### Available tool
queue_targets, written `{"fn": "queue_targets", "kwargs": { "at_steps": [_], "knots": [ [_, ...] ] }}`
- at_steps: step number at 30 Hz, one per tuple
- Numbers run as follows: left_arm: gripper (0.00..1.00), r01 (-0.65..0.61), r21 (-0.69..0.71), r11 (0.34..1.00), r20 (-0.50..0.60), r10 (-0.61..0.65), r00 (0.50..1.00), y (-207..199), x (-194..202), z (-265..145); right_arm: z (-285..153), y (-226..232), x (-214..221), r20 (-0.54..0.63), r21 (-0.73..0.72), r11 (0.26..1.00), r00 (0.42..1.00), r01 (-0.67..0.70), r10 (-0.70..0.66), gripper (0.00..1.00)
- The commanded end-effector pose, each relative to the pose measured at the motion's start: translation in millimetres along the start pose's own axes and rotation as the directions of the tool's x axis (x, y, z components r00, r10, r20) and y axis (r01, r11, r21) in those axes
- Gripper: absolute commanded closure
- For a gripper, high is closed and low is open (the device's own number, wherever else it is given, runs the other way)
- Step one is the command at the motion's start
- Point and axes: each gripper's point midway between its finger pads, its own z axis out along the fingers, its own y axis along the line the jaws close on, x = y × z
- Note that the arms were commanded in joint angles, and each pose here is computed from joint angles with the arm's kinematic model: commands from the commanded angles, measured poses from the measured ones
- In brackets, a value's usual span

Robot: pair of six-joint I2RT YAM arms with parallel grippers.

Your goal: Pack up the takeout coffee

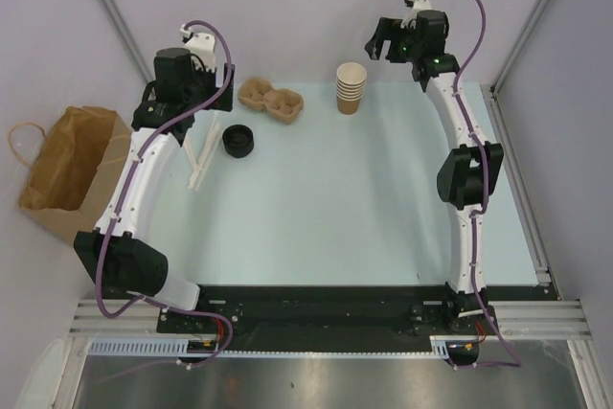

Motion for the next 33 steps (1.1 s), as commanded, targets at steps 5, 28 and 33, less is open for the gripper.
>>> {"fn": "queue_targets", "kwargs": {
  "at_steps": [5, 28, 33],
  "knots": [
    [0.00, -0.014, -0.026, 1.000, 0.054, 0.015, 0.998, 4.7, -12.4, -12.7, 25.6, 0.1, 12.4, 0.026, 0.029, 0.999, 0.999, 0.042, -0.043, 0.17],
    [0.01, -0.017, -0.067, 0.998, 0.026, 0.019, 0.999, 10.7, 3.3, -12.9, 48.8, -13.8, 62.6, -0.055, 0.047, 0.999, 0.998, 0.013, -0.010, 0.49],
    [0.00, -0.018, -0.071, 0.997, 0.018, 0.020, 1.000, 11.0, 8.0, -13.4, 51.0, -10.4, 65.3, -0.058, 0.039, 0.999, 0.998, 0.019, -0.016, 0.53]
  ]
}}
